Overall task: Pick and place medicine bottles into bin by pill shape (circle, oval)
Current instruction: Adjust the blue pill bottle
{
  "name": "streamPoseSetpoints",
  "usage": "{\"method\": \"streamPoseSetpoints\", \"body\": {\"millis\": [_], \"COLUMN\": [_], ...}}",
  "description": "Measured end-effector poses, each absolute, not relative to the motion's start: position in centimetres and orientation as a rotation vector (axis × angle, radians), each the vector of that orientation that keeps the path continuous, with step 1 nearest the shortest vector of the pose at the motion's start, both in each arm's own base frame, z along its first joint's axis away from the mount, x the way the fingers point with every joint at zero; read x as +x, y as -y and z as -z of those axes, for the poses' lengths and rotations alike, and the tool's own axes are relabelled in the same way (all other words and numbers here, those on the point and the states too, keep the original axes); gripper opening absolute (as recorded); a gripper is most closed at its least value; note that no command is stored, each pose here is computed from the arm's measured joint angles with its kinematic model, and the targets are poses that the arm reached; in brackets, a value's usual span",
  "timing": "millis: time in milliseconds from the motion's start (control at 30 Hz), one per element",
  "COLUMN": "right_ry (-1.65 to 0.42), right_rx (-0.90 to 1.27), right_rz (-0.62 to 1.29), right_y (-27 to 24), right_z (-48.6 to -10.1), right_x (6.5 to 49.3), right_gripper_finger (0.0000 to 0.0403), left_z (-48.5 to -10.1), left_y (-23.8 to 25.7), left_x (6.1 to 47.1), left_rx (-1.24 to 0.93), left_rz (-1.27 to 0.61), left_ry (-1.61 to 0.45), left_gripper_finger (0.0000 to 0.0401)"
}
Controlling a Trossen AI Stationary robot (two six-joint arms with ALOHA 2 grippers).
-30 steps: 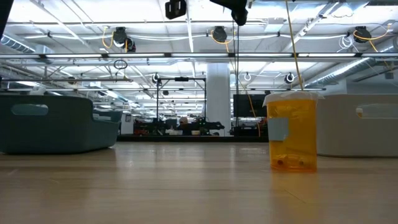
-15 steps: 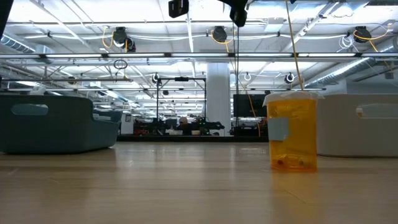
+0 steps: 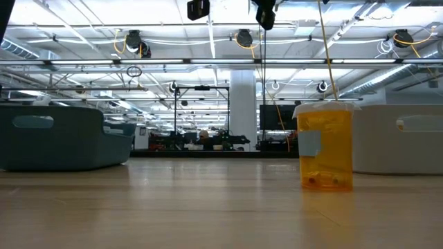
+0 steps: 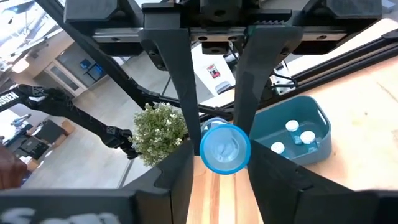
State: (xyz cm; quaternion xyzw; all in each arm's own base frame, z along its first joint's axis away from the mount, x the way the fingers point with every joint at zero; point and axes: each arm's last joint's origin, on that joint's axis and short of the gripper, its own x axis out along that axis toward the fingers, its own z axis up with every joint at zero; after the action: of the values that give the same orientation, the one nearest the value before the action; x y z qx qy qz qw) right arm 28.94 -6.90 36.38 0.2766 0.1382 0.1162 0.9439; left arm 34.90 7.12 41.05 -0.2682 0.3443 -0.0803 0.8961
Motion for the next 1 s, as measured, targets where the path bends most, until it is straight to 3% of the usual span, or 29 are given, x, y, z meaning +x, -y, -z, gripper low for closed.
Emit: {"method": "streamPoseSetpoints", "body": {"millis": [333, 1000], "right_ry": [-0.288, -0.25], "right_rx": [0.607, 0.616], "right_rz": [-0.232, -0.263], "right_y": [6.9, 6.9], "right_z": [-36.38, -36.85], "right_x": [28.94, 29.01], "right_gripper_finger": [0.0166, 0.0149], "left_z": [-41.03, -41.05], "left_y": [-7.12, -7.03], "left_x": [34.9, 34.9], "left_rx": [-0.574, -0.63], "left_rz": [0.159, 0.171], "left_ry": [-0.717, -0.723], "left_gripper_finger": [0.0113, 0.0113]}}
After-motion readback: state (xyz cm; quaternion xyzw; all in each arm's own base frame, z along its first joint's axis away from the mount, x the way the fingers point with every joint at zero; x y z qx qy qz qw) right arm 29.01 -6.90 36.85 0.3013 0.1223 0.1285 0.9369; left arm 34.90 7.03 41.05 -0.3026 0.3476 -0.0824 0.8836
